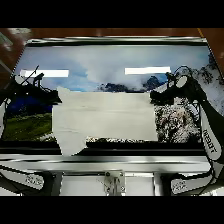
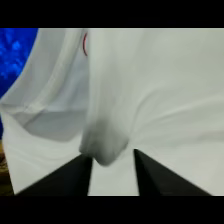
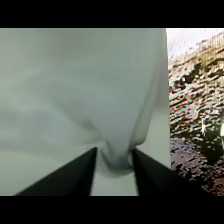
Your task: Fold the shirts.
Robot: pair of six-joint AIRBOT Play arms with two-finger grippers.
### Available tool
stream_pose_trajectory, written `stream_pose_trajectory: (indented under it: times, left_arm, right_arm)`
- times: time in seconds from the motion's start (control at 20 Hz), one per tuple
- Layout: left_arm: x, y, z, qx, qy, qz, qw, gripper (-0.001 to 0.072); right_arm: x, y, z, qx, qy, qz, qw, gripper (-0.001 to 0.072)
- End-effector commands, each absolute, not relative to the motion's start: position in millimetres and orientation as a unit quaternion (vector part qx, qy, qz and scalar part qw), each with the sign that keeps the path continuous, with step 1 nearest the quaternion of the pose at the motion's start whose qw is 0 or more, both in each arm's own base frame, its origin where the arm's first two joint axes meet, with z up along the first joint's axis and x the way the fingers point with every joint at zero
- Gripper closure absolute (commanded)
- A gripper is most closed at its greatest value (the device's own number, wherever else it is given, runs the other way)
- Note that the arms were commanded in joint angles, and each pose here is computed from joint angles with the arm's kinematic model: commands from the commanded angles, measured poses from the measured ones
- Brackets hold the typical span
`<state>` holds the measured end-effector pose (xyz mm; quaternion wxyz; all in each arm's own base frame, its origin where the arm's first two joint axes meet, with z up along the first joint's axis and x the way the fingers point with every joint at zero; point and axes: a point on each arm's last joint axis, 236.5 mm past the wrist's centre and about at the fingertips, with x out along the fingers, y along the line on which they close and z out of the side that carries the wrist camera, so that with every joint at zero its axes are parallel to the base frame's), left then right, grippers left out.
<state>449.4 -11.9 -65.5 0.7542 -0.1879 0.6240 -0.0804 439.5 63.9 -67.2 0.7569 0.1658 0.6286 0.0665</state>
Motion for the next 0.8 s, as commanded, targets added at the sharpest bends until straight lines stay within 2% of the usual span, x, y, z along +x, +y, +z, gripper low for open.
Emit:
stream_pose_trajectory:
  times: [0.0, 0.1, 0.25, 0.3, 0.35, 0.45, 0.5, 0.6, 0.75]
  left_arm:
    - [428.4, -7.4, -50.1, -0.207, 0.659, -0.076, 0.719, 0.0204]
    - [417.9, 15.7, -24.1, -0.192, 0.667, -0.067, 0.717, 0.0204]
    - [377.1, 57.4, 6.2, -0.175, 0.691, -0.037, 0.7, 0.0194]
    - [354.4, 62.4, 6.7, -0.179, 0.71, -0.041, 0.679, 0.011]
    - [330.2, 63.8, 3.1, -0.197, 0.729, -0.039, 0.654, 0.0029]
    - [288.8, 53.2, -16.6, -0.24, 0.742, -0.032, 0.625, 0.0028]
    - [274.2, 47.5, -29.6, -0.251, 0.74, -0.028, 0.623, 0.0028]
    - [246.8, 27.9, -53.6, -0.258, 0.736, -0.051, 0.624, 0.0028]
    - [226.2, 2.3, -79.1, -0.289, 0.725, -0.075, 0.621, 0.0028]
  right_arm:
    - [416.8, 64.4, -59.7, 0.164, 0.659, 0.069, 0.731, 0.0082]
    - [391.2, 50.2, -45.5, 0.152, 0.686, 0.072, 0.707, 0.0083]
    - [320.4, -16.5, -27.6, 0.081, 0.768, 0.004, 0.635, 0.0087]
    - [297.8, -39.5, -23.8, 0.073, 0.785, -0.029, 0.615, 0.0125]
    - [281.9, -49.2, -24.7, 0.089, 0.787, -0.045, 0.609, 0.0215]
    - [262.9, -43.2, -37.0, 0.162, 0.766, -0.047, 0.621, 0.0215]
    - [256.6, -33.7, -44.8, 0.202, 0.75, -0.039, 0.628, 0.0185]
    - [246.8, -13.8, -55.9, 0.262, 0.725, -0.017, 0.637, 0.0037]
    - [233.6, -3.2, -71.1, 0.287, 0.717, -0.002, 0.635, 0.0037]
